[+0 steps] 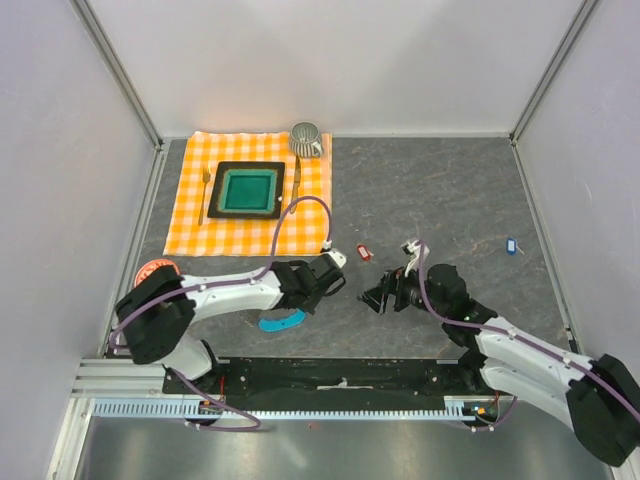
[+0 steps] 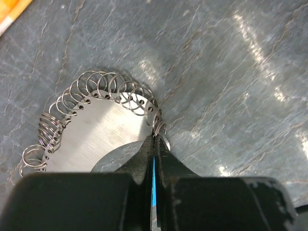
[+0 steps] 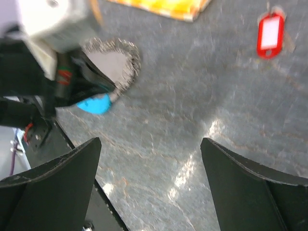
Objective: Put the keys on the keyring
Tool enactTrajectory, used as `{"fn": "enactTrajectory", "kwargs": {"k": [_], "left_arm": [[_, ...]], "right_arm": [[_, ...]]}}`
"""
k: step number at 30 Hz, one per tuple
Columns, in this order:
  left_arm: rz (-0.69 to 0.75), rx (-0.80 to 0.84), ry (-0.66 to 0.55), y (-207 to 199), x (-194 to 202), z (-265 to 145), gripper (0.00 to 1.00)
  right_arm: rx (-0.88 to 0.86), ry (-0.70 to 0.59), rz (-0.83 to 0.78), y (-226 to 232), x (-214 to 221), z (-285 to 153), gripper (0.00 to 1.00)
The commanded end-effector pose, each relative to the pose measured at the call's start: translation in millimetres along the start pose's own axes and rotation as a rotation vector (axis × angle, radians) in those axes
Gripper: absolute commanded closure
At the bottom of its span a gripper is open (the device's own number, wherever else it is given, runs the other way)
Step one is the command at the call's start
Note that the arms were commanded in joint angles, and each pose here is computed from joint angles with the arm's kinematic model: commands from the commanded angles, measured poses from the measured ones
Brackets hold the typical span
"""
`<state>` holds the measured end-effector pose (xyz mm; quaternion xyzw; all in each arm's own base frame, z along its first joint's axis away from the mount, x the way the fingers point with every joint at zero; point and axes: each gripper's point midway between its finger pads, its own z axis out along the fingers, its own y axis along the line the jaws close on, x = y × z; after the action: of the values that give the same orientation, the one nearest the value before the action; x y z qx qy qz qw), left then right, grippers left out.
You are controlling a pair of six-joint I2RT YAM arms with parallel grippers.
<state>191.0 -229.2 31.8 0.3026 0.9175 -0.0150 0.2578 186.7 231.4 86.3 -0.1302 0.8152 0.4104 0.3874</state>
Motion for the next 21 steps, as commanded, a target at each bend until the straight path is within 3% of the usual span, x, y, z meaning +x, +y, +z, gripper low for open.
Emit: {"fn": "enactTrajectory", "kwargs": {"k": [1,6,11,16,21], "left_arm": [[0.059,-0.095,0.010,0,-22,5,0.98],[0.112,-0.217,0.122,8,-23,1,0.98],[0.177,-0.297,0.240,10,-22,9,0.98],[0.214,-0.249,0.321,-2,-19,16,0.98],[0.204,-0.230,0.320,-3,-24,13,0.94]], "right_arm": [[-0.006,-0.192,-0.036,15,-47,-14,0.07],[0.130,-0.291,-0.065,-3,-62,-37,0.06],[0.151,-0.340,-0.094,-3,-70,-54,0.06],[0.194,-0.313,-0.111,-11,-67,-53,0.05],[0.195,-0.301,-0.124,-10,-67,-52,0.03]]}}
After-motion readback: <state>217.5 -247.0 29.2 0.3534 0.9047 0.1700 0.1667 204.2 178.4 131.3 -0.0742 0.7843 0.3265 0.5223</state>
